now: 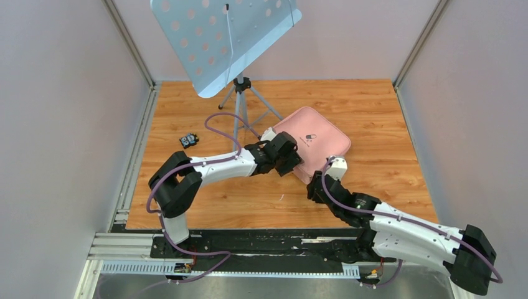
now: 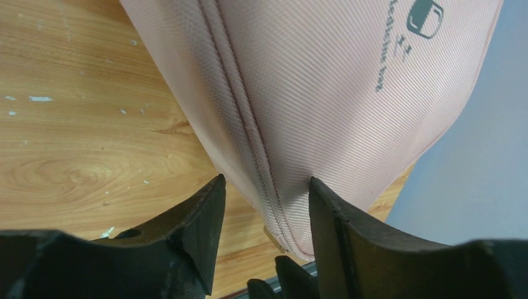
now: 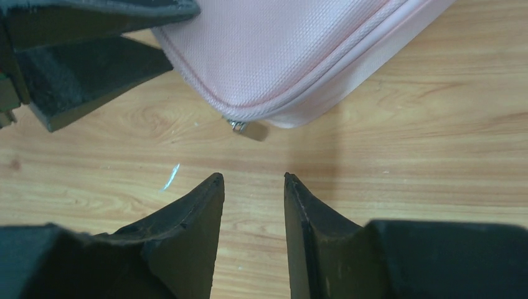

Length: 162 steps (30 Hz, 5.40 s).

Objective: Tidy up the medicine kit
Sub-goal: Zip the medicine box at the center of the board.

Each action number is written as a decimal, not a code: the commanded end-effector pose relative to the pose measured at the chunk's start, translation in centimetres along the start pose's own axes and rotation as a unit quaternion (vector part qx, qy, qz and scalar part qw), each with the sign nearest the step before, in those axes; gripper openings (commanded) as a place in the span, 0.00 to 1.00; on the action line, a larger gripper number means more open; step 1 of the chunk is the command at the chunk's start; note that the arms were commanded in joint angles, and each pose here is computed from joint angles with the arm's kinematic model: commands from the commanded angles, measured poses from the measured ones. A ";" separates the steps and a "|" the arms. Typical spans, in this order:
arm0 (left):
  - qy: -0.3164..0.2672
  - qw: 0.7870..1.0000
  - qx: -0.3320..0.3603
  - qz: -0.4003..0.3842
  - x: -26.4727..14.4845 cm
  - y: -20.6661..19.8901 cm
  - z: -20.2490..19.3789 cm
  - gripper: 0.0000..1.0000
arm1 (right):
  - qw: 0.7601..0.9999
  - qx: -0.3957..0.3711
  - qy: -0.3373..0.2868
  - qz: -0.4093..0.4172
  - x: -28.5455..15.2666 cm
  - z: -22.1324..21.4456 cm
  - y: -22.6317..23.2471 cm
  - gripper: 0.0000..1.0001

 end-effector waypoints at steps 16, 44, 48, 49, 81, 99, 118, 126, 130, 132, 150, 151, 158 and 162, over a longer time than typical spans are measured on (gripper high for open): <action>-0.025 0.999 0.040 0.001 0.7 -0.7 1.4 0.74 | 0.998 -0.016 -0.063 -0.017 2.8 3.6 2.1 0.39; -0.016 0.999 0.033 0.011 1.3 -0.1 1.3 0.12 | 0.995 -0.033 -0.084 -0.029 3.3 3.8 0.4 0.00; -0.015 0.999 0.031 0.012 1.2 0.0 1.4 0.00 | 0.993 -0.023 -0.102 -0.053 2.7 4.1 -1.0 0.00; -0.015 0.999 0.030 0.012 1.2 0.0 1.4 0.00 | 0.992 -0.018 -0.108 -0.062 2.5 4.2 -1.4 0.00; -0.026 0.998 0.063 0.009 -1.8 2.2 3.8 0.00 | 0.993 0.025 -0.069 -0.090 0.8 5.0 -3.0 0.00; 0.060 0.995 0.045 -0.066 -2.4 -2.9 -2.7 0.74 | 0.998 0.033 -0.054 -0.027 0.4 4.8 -1.2 0.00; 0.076 0.987 -0.096 -0.103 1.3 -3.9 -3.8 0.45 | 0.998 0.033 -0.047 -0.017 1.0 4.3 -0.8 0.00; 0.065 0.989 -0.101 -0.089 1.0 -2.9 -3.1 0.00 | 0.997 0.035 -0.051 -0.038 1.2 4.1 -1.6 0.00; 0.054 0.990 -0.100 -0.079 0.5 -2.1 -2.3 0.00 | 0.996 0.045 -0.050 -0.067 1.1 3.8 -2.6 0.00; 0.048 0.991 -0.098 -0.074 0.2 -1.7 -1.7 0.00 | 0.995 0.046 -0.051 -0.078 0.9 3.8 -3.0 0.00; 0.033 0.997 -0.064 -0.029 -2.4 2.9 -0.1 0.00 | 0.991 0.036 -0.071 -0.103 0.2 5.6 -3.6 0.00; 0.034 0.997 -0.061 -0.024 -2.4 3.3 -0.1 0.00 | 0.992 0.034 -0.073 -0.101 0.1 5.8 -3.6 0.00; 0.029 0.998 -0.053 -0.013 -2.8 4.5 0.4 0.00 | 0.995 0.022 -0.042 -0.091 -1.1 5.3 -3.6 0.00; 0.023 0.999 -0.048 -0.012 -3.1 4.6 0.8 0.00 | 0.995 0.029 -0.015 -0.097 -0.9 4.5 -3.5 0.00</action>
Point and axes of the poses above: each gripper's point midway between its finger pads, its own x axis out along the fingers, its own y axis along the line the jaws close on, z = x × y, the point moved 3 cm from there along -x, back along the fingers
